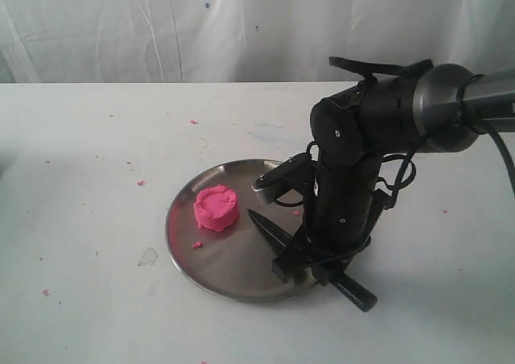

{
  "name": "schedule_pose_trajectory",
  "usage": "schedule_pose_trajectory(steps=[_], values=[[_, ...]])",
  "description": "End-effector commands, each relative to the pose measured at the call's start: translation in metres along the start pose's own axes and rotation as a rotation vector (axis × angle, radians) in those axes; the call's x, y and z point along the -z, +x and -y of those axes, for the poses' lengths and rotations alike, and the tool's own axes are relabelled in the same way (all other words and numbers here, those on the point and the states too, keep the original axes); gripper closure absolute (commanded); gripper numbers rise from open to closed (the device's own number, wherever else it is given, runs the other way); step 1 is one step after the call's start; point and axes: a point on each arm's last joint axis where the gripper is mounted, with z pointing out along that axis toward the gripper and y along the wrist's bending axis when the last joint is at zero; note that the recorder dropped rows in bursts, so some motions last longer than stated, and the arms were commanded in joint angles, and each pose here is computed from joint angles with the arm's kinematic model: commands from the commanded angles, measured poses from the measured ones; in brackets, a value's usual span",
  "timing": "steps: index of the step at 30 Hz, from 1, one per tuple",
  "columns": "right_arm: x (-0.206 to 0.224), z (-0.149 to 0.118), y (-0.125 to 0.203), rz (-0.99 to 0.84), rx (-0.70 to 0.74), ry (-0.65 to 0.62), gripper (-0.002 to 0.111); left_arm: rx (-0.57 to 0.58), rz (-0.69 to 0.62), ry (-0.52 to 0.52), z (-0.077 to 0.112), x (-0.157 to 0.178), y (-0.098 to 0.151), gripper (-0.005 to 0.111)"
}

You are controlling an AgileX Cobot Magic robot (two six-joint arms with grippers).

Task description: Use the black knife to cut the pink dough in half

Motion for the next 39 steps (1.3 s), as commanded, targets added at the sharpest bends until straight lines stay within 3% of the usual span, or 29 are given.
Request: schedule_pose_trajectory(steps=[1, 8, 11, 20, 25, 29, 32, 35, 39], values=[[-0.005, 0.001, 0.001, 0.037, 0.004, 0.008, 0.108, -0.001, 0.004, -0.004, 0.0, 0.0, 0.0, 0.107], [-0.007, 0.001, -0.001, 0.062, 0.026, 0.011, 0.083, -0.001, 0.004, -0.004, 0.0, 0.0, 0.0, 0.107], [-0.007, 0.001, -0.002, 0.077, 0.012, 0.011, 0.077, -0.001, 0.004, -0.004, 0.0, 0.0, 0.0, 0.107], [0.007, 0.003, -0.005, 0.115, 0.027, 0.032, 0.077, -0.001, 0.004, -0.004, 0.0, 0.0, 0.0, 0.107], [0.045, 0.014, -0.002, 0.187, 0.048, 0.16, 0.077, -0.001, 0.004, -0.004, 0.0, 0.0, 0.0, 0.107], [0.064, 0.039, 0.004, 0.267, -0.029, 0.406, 0.077, -0.001, 0.004, -0.004, 0.0, 0.0, 0.0, 0.107], [0.061, 0.08, 0.013, 0.333, -0.23, 0.565, 0.077, -0.001, 0.004, -0.004, 0.0, 0.0, 0.0, 0.107], [0.038, 0.116, 0.037, 0.296, -0.51, 0.553, 0.077, -0.001, 0.004, -0.004, 0.0, 0.0, 0.0, 0.107], [0.007, 0.131, 0.068, 0.177, -0.59, 0.397, 0.077, -0.001, 0.004, -0.004, 0.0, 0.0, 0.0, 0.107]])
